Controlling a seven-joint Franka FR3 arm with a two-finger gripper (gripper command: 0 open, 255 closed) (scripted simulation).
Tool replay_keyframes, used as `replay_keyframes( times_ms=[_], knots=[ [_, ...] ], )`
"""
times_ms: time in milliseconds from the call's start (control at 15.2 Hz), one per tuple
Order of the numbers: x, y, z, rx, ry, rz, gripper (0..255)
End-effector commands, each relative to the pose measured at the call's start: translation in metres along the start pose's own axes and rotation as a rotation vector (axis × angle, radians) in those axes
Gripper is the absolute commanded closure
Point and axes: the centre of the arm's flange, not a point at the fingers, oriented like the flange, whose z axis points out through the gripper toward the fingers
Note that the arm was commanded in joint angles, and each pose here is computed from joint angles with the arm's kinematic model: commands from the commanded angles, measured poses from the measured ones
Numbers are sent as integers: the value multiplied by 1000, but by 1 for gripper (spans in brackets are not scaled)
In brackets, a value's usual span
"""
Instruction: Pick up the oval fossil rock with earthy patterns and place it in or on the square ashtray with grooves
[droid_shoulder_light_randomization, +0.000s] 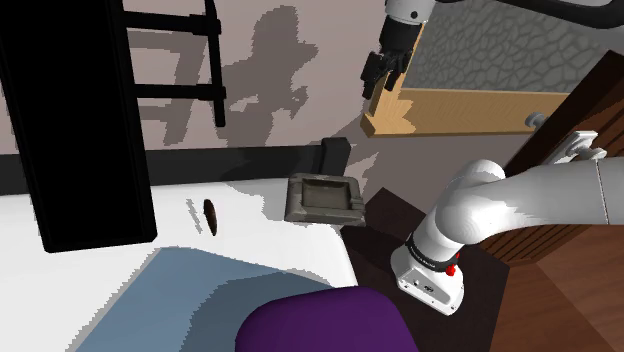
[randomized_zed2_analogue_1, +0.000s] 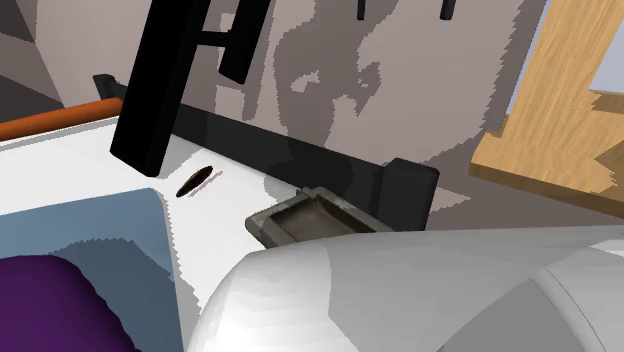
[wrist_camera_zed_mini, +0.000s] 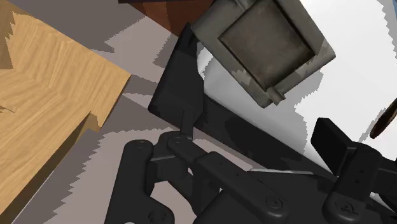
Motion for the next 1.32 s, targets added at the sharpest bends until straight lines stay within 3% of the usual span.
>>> replay_keyframes(
  times_ms=[0, 1254],
  knots=[
    [0, 0, 0, 0, 0, 0, 0],
    [67, -142, 172, 203, -38, 112, 0]
  ],
)
